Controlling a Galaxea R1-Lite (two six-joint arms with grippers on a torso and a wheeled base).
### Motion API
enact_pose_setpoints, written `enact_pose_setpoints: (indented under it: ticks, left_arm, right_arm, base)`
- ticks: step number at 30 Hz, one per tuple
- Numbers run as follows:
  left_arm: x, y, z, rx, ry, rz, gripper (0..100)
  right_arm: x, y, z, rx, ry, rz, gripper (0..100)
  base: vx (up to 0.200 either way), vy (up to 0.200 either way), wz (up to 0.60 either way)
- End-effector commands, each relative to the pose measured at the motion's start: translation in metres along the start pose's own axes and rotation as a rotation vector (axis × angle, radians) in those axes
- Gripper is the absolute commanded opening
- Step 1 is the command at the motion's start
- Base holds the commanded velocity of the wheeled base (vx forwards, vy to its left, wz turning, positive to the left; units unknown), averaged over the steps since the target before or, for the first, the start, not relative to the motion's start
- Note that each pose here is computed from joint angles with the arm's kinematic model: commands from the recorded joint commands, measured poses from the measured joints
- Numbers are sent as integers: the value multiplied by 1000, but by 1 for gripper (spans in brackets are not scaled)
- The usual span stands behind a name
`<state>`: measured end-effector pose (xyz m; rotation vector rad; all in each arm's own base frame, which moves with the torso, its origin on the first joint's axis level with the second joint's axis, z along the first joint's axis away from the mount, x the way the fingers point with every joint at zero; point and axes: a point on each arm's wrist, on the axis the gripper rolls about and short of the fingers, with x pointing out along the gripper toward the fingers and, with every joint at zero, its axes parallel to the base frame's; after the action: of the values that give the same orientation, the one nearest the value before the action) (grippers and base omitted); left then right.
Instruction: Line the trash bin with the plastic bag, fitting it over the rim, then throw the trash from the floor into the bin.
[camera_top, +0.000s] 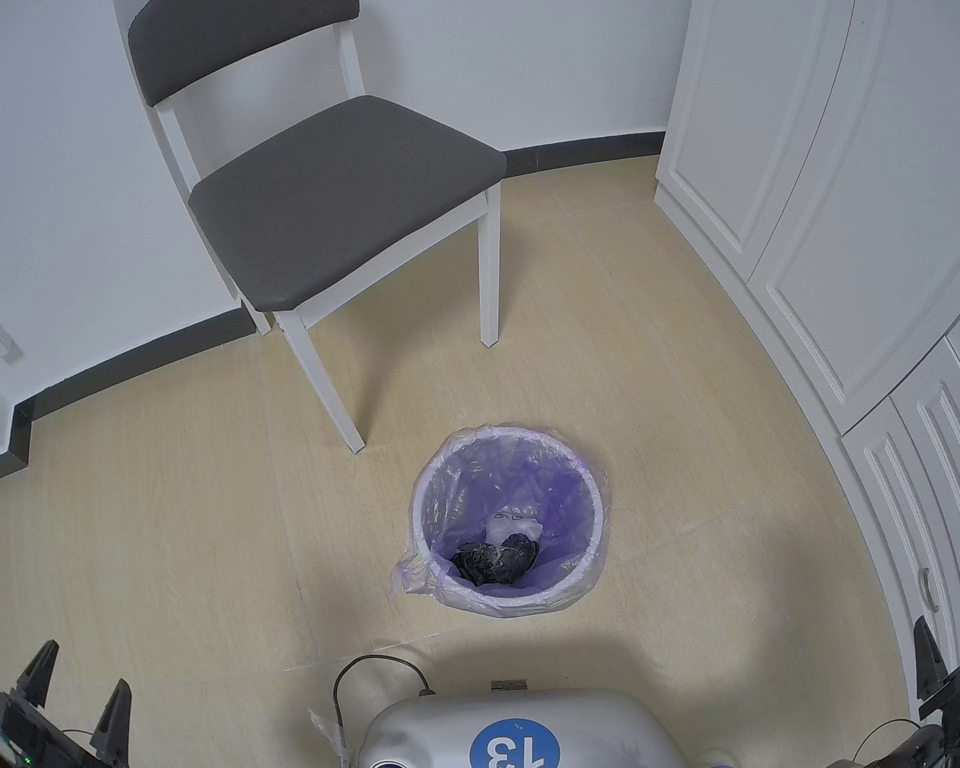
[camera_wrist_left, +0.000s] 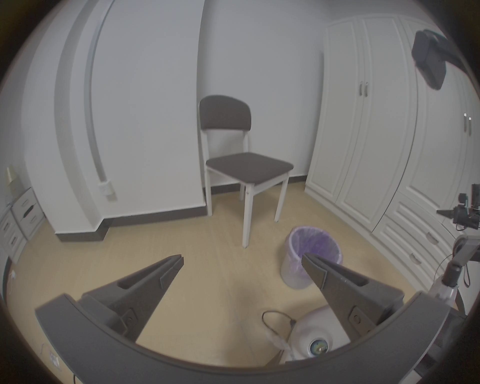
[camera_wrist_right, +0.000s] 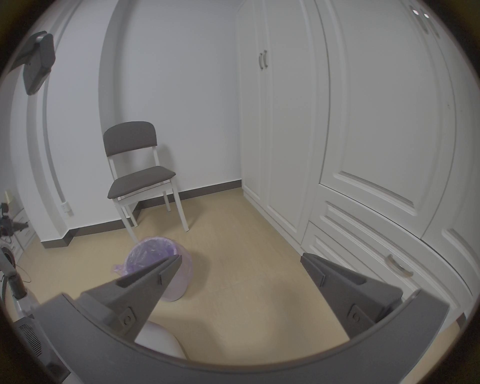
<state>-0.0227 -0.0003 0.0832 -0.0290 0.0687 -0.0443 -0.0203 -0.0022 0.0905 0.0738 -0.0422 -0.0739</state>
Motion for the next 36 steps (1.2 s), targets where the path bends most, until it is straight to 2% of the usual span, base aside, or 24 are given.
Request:
enact_pose_setpoints:
  ticks: [1, 3, 6, 9, 12, 16, 17, 19, 20, 21, 25, 27, 36]
  left_arm:
    - [0, 1, -7, -2, -76, 60, 100]
    - [0, 1, -7, 4, -77, 59, 100]
    - [0, 1, -7, 6, -77, 60, 100]
    - [0, 1, -7, 5, -76, 60, 100]
    - [0, 1, -7, 4, -76, 59, 100]
    - [0, 1, -7, 4, -74, 57, 100]
    - [0, 1, -7, 4, -74, 57, 100]
    - [0, 1, -7, 6, -74, 57, 100]
    - [0, 1, -7, 6, -74, 57, 100]
    - [0, 1, -7, 4, -74, 57, 100]
    - [0, 1, -7, 16, -72, 55, 100]
    - [0, 1, -7, 18, -75, 55, 100]
    - [0, 1, -7, 23, -74, 55, 100]
  right_arm:
    - [-4, 2, -8, 17, -1, 126, 100]
    - [-5, 4, -8, 15, 15, 210, 100]
    - [-6, 5, -8, 14, 33, 244, 100]
    - [-5, 4, -8, -17, 28, 184, 100]
    - [-5, 1, -8, -17, 14, 87, 100]
    - [-5, 0, -7, 94, 15, 12, 100]
    - [-5, 0, -7, 84, 17, 0, 100]
    - [-6, -2, -7, -39, 20, -50, 100]
    - [-6, -2, -7, -65, 19, -54, 100]
    - [-5, -2, -7, -151, 17, -67, 100]
    - [-4, 1, -14, -76, 51, 67, 100]
    - [-3, 1, -14, -57, 43, 70, 100]
    - [-3, 0, -15, -77, 40, 56, 100]
  base:
    - [0, 0, 0]
    - [0, 0, 0]
    - [0, 0, 0]
    - [0, 0, 0]
    - [0, 0, 0]
    - [0, 0, 0]
    - [0, 0, 0]
    - [0, 0, 0]
    - [0, 0, 0]
    - [0, 0, 0]
    - [0, 0, 0]
    - [0, 0, 0]
    - [0, 0, 0]
